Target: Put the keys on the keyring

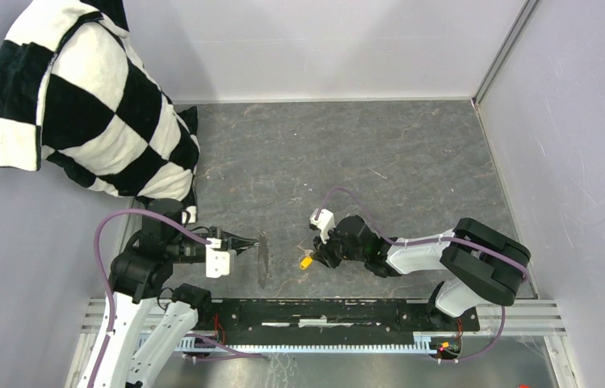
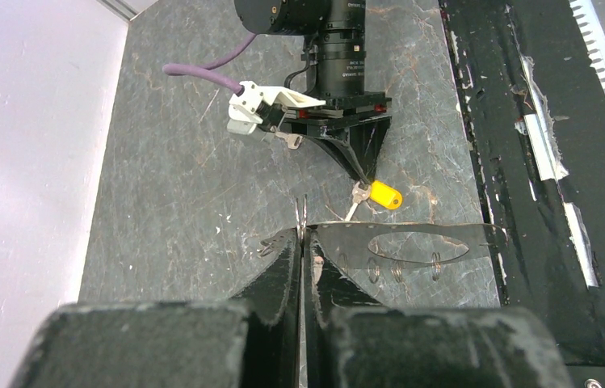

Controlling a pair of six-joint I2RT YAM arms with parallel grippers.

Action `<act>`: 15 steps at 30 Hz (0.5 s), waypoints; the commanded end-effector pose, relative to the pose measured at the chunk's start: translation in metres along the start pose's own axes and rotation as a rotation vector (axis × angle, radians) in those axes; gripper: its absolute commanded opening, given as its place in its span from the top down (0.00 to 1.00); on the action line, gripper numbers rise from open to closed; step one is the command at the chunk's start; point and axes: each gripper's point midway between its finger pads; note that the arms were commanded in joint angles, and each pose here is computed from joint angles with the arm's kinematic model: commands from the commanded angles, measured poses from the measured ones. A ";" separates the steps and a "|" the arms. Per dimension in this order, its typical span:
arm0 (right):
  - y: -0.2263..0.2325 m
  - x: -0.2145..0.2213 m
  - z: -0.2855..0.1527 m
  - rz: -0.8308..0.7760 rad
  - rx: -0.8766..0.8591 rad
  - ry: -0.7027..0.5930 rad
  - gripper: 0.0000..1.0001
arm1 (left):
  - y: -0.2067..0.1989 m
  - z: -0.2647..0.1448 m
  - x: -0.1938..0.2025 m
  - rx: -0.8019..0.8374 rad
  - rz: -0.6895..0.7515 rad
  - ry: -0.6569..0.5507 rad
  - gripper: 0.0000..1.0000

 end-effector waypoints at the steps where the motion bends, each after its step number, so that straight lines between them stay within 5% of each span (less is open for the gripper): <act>1: 0.004 -0.019 -0.004 -0.025 -0.019 -0.050 0.68 | 0.002 -0.005 -0.018 -0.014 0.027 -0.033 0.98; 10: 0.006 -0.016 -0.006 -0.025 -0.025 -0.026 0.63 | 0.003 -0.005 -0.018 -0.012 0.028 -0.034 0.98; 15: 0.006 -0.013 -0.005 -0.028 -0.020 -0.019 0.73 | 0.003 -0.005 -0.018 -0.014 0.029 -0.033 0.98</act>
Point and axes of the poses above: each gripper's point midway between its finger pads, its own z axis out along the fingers, its own y axis along the line the jaws close on, x = y × z, and after that the axes turned 15 degrees about -z, right-handed
